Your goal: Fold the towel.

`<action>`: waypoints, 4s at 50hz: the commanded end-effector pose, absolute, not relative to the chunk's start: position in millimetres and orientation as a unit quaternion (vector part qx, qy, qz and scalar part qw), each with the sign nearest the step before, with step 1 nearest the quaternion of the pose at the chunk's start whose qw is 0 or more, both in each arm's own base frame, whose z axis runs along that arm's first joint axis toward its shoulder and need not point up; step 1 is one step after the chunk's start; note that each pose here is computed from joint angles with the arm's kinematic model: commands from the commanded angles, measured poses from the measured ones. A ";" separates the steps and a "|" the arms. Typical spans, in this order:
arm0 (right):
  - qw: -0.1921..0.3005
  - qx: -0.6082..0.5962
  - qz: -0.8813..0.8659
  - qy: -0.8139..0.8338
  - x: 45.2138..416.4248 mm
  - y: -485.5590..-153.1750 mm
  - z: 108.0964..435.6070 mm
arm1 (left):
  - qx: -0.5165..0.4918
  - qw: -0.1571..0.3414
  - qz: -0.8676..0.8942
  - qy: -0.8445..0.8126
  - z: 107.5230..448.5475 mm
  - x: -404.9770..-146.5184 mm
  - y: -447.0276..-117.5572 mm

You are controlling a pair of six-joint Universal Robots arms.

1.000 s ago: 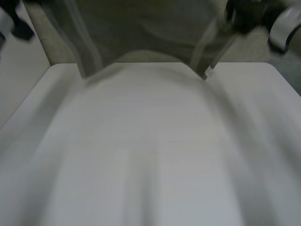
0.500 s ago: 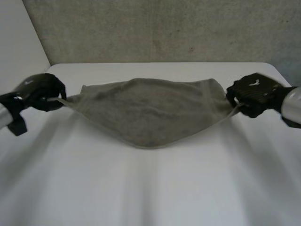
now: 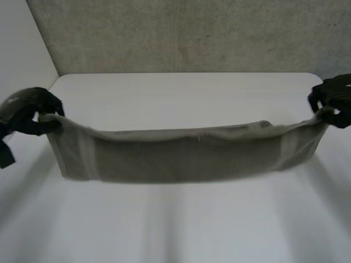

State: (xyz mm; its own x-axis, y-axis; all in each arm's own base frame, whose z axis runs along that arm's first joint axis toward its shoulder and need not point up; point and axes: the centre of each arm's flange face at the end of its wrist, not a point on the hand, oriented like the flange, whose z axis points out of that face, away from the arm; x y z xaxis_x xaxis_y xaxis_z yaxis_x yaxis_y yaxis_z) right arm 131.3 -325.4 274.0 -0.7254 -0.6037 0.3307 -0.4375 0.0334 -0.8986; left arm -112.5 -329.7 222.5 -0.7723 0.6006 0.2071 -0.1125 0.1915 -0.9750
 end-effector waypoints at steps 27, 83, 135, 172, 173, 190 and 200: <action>0.031 -0.323 -0.611 0.722 189.6 -422.5 188.8 | -0.129 0.212 0.617 -0.747 155.3 -169.2 -417.8; -0.003 -0.388 -0.547 0.742 152.8 -330.0 137.8 | -0.348 0.075 0.587 -0.727 112.9 -188.1 -338.8; -0.094 -0.372 -0.597 0.704 120.7 -374.6 238.6 | -0.241 0.104 0.638 -0.723 167.9 -180.2 -341.6; 0.079 -0.484 -0.580 0.650 310.0 -256.0 191.5 | -0.267 0.130 0.627 -0.720 163.9 -203.4 -324.1; 0.080 -0.481 -0.574 0.658 299.7 -255.5 184.7 | -0.269 0.132 0.627 -0.719 163.9 -204.9 -323.1; 0.063 -0.458 -0.524 0.715 258.4 -250.1 133.2 | -0.274 0.137 0.623 -0.720 162.0 -209.1 -318.7; 0.043 -0.448 -0.610 0.652 273.1 -272.9 204.5 | -0.280 0.137 0.647 -0.695 183.9 -216.4 -320.9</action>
State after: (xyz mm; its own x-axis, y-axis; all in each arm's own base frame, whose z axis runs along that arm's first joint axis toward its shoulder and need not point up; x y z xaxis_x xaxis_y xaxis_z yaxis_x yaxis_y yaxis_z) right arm 261.8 -257.4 151.7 -0.5793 -0.6942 0.4271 -0.5769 -0.0209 -0.8165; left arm -210.4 -319.1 164.7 -0.8117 0.5650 -0.1479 0.2227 0.0652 -0.9727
